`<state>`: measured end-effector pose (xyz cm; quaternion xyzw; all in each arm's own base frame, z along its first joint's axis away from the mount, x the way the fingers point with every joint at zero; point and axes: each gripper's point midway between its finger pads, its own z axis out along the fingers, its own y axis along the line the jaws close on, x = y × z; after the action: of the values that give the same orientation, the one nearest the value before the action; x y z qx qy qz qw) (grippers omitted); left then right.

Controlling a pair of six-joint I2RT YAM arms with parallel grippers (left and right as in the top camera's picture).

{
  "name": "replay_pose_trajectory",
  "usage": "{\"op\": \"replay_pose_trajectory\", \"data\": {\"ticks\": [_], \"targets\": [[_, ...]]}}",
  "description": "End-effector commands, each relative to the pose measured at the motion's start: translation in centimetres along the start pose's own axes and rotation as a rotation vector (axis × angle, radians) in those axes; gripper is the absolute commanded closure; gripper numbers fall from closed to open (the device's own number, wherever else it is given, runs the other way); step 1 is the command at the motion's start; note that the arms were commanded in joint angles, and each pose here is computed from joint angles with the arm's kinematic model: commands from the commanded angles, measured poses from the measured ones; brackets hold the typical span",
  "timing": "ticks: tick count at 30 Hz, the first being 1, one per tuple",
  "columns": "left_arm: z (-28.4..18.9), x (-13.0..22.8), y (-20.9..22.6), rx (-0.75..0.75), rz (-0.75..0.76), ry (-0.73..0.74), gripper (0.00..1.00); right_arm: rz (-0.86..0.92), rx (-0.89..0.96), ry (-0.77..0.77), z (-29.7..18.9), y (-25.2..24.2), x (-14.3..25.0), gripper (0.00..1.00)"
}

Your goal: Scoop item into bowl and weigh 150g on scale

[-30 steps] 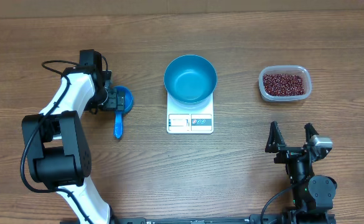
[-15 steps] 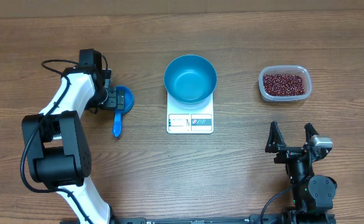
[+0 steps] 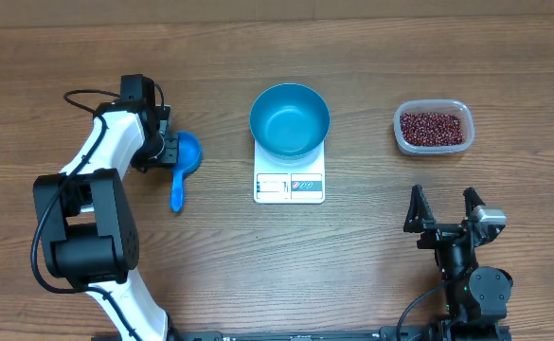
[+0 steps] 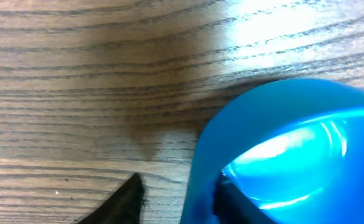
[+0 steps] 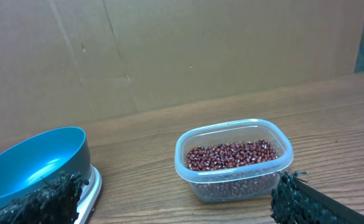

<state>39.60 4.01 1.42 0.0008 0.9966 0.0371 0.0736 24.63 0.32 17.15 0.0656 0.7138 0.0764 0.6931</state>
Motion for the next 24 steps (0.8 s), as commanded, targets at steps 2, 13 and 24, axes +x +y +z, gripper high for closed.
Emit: {"op": "replay_pose_trajectory", "data": {"ticks": [2, 13, 24], "targets": [[0.0, -0.6, 0.1, 0.01, -0.005, -0.011, 0.78, 0.007, -0.01, -0.001, 0.0, 0.1, 0.2, 0.0], [-0.1, -0.6, 0.0, 0.011, -0.006, -0.011, 0.96, 0.007, -0.01, -0.001, 0.0, 0.1, 0.2, 0.0], [-5.5, -3.9, 0.6, 0.008, -0.049, -0.056, 0.96, 0.007, -0.01, -0.001, 0.0, 0.1, 0.2, 0.0]]}}
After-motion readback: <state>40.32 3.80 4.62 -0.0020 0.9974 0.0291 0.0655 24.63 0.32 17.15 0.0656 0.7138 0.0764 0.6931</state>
